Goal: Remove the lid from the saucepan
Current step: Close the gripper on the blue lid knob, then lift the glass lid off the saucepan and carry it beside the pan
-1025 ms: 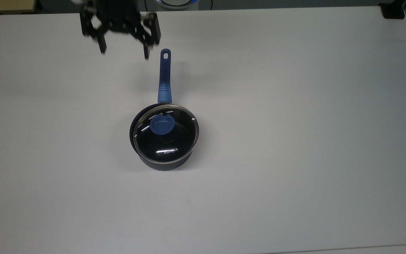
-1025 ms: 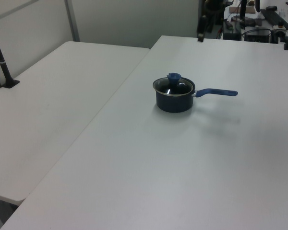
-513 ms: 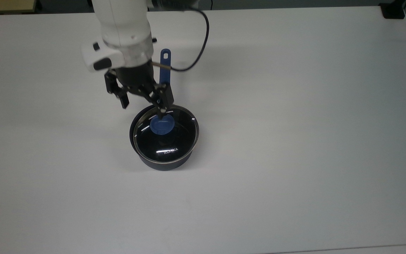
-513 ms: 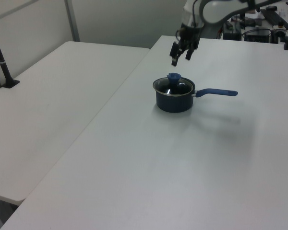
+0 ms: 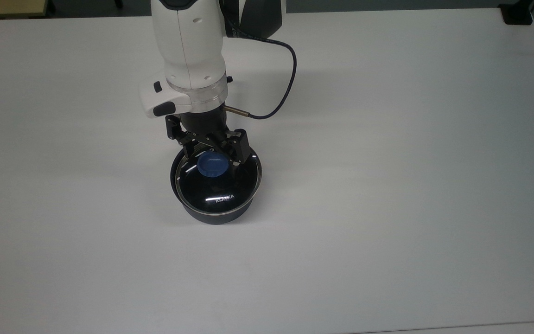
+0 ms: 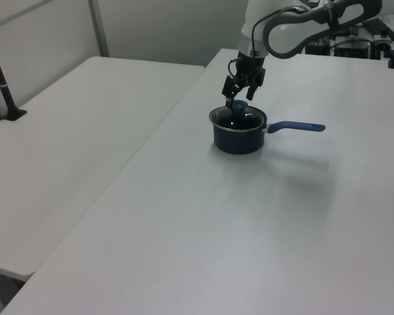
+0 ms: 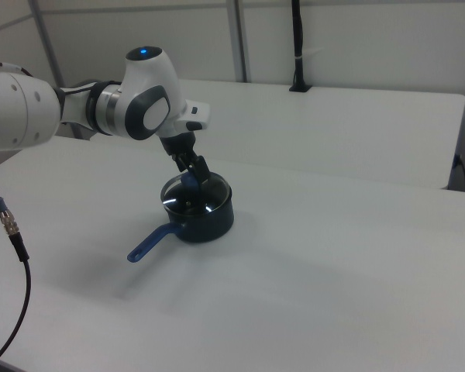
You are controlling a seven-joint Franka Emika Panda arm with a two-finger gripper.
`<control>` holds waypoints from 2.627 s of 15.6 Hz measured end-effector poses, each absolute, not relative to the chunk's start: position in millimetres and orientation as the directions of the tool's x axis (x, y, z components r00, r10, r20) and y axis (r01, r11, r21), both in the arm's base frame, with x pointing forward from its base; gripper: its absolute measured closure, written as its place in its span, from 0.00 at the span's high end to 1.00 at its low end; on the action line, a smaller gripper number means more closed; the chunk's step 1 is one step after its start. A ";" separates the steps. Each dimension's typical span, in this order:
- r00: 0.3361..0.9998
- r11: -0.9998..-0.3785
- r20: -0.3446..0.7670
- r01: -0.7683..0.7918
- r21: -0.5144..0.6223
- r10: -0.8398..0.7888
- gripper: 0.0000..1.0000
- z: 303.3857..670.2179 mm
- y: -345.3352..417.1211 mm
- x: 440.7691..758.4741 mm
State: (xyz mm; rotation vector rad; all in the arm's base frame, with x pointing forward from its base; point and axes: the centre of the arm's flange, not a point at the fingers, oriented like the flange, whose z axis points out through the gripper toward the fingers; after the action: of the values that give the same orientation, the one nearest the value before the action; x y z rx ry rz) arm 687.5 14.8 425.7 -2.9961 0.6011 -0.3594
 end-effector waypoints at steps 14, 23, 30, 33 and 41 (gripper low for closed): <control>0.894 -0.925 0.237 -0.365 -0.101 -0.379 0.66 422.7 15.1 694.0; 0.954 -0.962 0.127 -0.270 -0.029 -0.272 0.66 476.1 -11.4 659.5; 0.998 -0.996 -0.024 -0.053 0.074 -0.055 0.66 482.6 -145.8 572.7; 0.997 -0.994 -0.069 -0.016 0.111 -0.024 0.66 428.3 -160.4 552.9; 0.999 -0.991 -0.033 0.025 0.130 0.020 0.66 354.9 -153.9 536.3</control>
State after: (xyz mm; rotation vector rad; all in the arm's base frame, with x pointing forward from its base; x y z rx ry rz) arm 536.3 -153.9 354.9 -3.2720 -0.0370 0.0517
